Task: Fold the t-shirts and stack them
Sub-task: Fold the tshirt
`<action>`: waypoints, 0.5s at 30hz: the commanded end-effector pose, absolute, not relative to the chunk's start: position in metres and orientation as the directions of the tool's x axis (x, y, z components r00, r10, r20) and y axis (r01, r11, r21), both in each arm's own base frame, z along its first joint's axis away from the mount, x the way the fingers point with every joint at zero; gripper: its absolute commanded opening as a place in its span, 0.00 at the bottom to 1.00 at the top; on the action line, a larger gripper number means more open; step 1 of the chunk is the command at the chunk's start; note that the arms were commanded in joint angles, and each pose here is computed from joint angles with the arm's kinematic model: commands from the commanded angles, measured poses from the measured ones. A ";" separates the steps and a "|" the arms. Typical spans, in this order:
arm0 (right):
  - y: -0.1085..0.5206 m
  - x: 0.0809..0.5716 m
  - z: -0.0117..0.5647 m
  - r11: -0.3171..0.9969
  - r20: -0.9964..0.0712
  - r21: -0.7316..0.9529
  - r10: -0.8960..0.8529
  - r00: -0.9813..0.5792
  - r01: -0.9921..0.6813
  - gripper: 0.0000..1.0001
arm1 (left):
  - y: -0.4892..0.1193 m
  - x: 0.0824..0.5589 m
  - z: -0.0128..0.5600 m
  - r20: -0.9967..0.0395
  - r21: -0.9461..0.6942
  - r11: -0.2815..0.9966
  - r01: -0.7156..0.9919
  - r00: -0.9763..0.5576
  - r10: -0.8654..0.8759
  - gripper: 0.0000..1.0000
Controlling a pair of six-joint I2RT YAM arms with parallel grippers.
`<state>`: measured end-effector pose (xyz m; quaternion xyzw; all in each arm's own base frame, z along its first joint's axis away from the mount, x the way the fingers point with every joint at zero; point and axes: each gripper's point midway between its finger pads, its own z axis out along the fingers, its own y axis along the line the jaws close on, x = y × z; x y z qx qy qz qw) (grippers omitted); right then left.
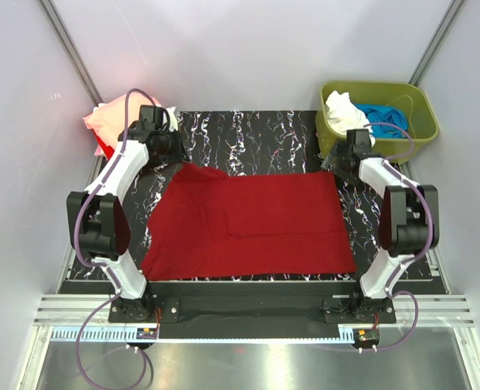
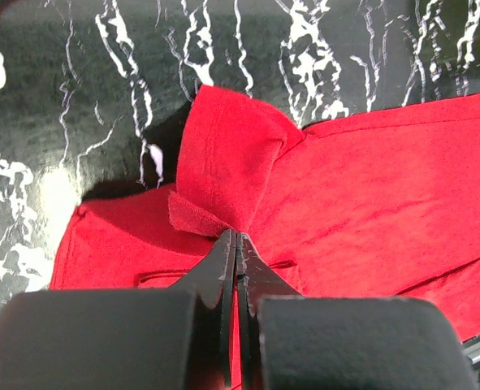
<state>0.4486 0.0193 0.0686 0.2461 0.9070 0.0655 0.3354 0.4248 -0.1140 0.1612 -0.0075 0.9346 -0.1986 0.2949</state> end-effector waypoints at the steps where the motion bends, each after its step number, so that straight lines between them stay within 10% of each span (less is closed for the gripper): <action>1: 0.027 0.437 0.118 0.857 -0.620 0.373 0.516 -0.591 0.357 0.84 | -0.100 0.422 0.192 -0.629 -0.319 0.943 0.095 -0.765 -0.136 0.00; 15: 0.067 0.423 0.136 0.842 -0.563 0.502 0.492 -0.664 0.198 0.84 | -0.017 0.412 0.207 -0.679 -0.178 0.976 -0.124 -0.702 -0.213 0.00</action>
